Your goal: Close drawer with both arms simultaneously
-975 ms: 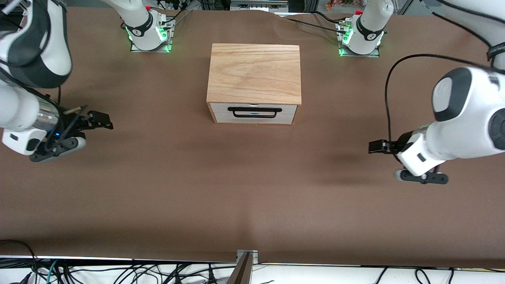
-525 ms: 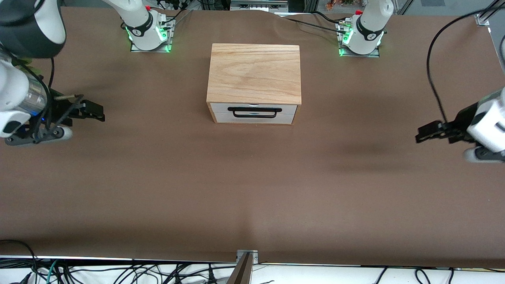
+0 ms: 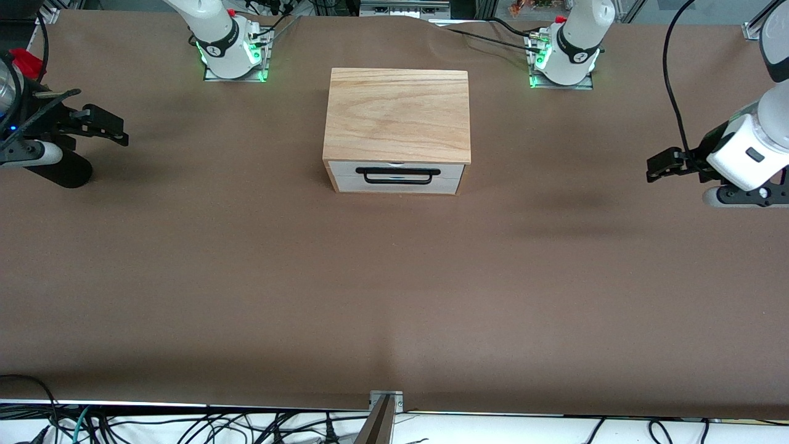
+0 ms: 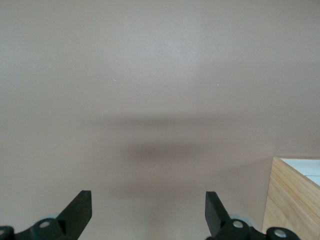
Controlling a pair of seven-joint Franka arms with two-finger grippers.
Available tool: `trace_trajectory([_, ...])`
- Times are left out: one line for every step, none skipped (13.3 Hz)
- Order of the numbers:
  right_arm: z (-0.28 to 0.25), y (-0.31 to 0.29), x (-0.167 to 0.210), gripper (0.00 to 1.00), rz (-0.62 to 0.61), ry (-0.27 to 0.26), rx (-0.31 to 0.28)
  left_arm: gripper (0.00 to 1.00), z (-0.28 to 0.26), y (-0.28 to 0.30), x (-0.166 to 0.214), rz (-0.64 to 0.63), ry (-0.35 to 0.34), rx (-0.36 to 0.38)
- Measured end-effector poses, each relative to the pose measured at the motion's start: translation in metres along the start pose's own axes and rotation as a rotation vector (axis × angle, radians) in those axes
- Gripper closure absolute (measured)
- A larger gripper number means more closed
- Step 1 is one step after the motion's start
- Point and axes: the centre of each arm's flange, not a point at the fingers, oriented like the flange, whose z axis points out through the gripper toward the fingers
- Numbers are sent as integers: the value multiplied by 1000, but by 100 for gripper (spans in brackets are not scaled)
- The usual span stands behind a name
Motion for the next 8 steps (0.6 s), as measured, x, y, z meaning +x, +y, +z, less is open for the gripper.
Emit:
trace_trajectory([2,-4,2,0,-8,-3,-10,0,1,3,-1,6,3,0])
trace_trajectory([4,-6,4,0,-14,-5,-15,0,3,5,-3,9,8,0])
trace_trajectory([5,-7,4,0,-16,-6,-18,0,4,6,-6,11,15,0])
trace_trajectory([6,-7,5,0,-16,-6,-19,0,4,7,-11,12,22,0])
trace_trajectory([6,-6,5,0,-15,-6,-19,0,5,7,-17,12,25,0])
trace_trajectory([6,-5,5,0,-13,-6,-19,0,4,6,-20,12,24,1])
trace_trajectory([6,-5,5,0,-13,-6,-19,0,4,6,-22,11,24,1])
trace_trajectory([6,-5,5,0,-13,-6,-19,0,5,6,-22,11,23,1])
